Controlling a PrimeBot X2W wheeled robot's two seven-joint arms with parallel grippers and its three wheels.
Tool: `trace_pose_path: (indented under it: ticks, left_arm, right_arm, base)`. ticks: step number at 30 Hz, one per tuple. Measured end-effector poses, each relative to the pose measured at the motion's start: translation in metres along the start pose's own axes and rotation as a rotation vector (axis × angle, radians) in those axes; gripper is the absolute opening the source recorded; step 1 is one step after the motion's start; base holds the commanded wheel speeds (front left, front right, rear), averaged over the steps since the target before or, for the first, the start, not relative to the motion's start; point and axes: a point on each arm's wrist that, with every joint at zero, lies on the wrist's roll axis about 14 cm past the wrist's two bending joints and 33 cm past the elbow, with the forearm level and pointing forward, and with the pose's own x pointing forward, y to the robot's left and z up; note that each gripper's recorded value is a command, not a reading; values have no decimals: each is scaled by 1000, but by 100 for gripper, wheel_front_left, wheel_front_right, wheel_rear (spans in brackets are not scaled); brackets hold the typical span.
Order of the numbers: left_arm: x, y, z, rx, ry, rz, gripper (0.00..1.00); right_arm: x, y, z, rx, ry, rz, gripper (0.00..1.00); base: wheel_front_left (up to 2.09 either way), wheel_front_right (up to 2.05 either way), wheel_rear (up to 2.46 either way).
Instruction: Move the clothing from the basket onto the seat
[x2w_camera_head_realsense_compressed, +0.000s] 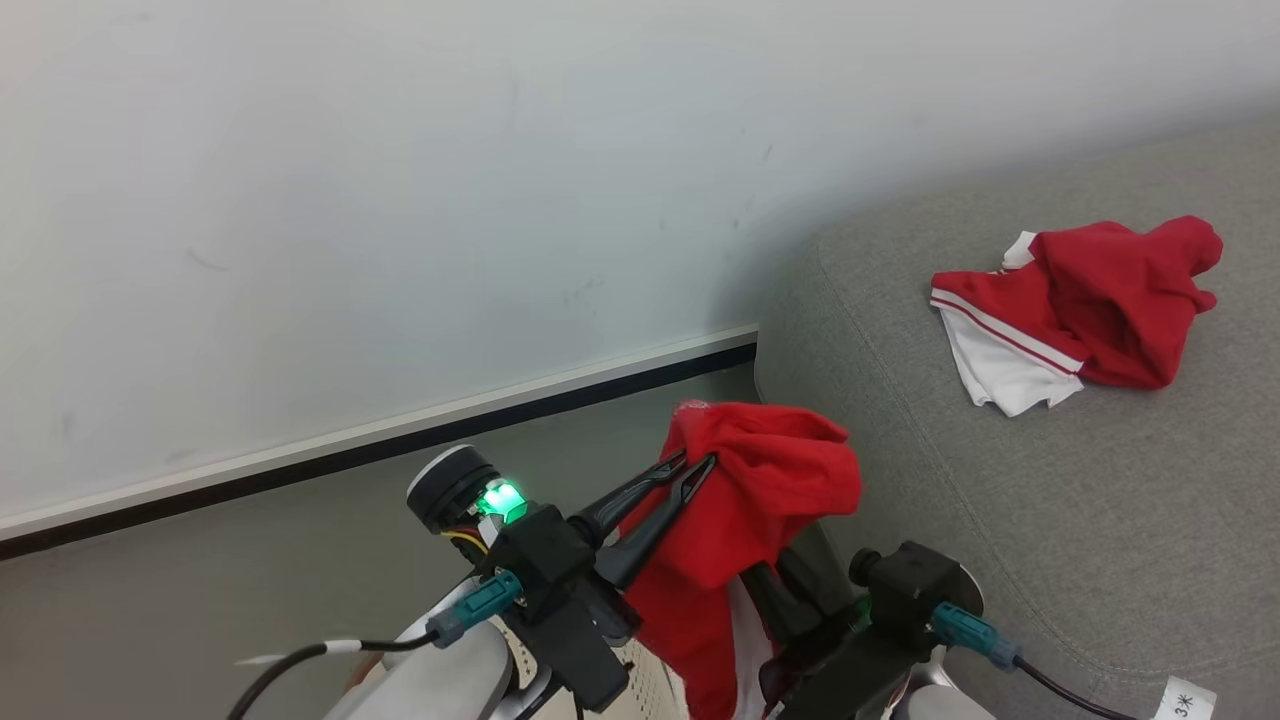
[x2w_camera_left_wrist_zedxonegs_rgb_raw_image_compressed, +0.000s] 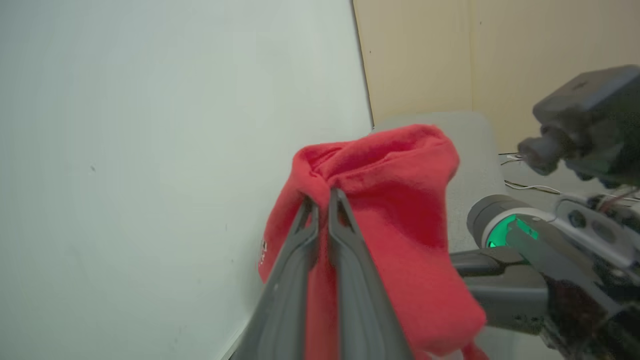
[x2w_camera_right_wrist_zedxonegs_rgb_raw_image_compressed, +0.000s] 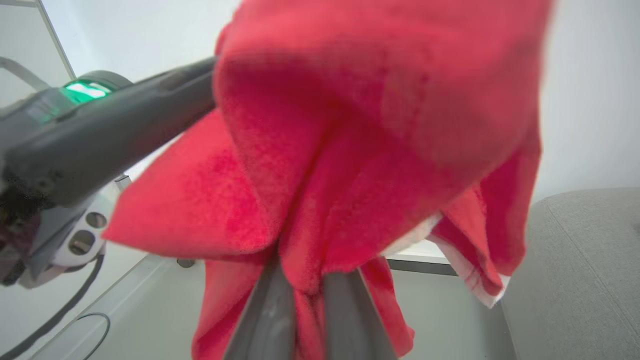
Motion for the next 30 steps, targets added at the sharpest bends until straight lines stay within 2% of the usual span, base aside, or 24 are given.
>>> trace_pose_path:
  ticks: [11, 12, 13, 15, 16, 23, 30]
  left_arm:
    - [-2, 1, -28, -16, 73, -20, 0]
    - [-2, 2, -30, -22, 79, -19, 23]
    - [-2, 2, -32, -27, 84, -18, 39]
    - [-2, 2, -34, -41, 87, -17, 92]
    - [-2, 1, -35, -46, 89, -17, 100]
    - [-2, -1, -46, -83, 114, -26, 100]
    - [5, -8, -54, -104, 120, -58, 100]
  right_arm:
    - [-4, -17, 6, 48, -31, -71, 0]
    - [-4, -19, 6, 48, -32, -77, 0]
    - [-4, -20, 7, 50, -35, -82, 0]
    - [-6, -22, 7, 54, -38, -94, 0]
    - [-7, -24, 7, 58, -41, -102, 0]
    - [-14, -40, 17, 53, -76, -156, 0]
    - [-30, -64, 33, -5, -113, -240, 0]
  base:
    - [0, 0, 0]
    - [0, 0, 0]
    - [0, 0, 0]
    - [0, 0, 0]
    - [0, 0, 0]
    - [0, 0, 0]
    - [0, 0, 0]
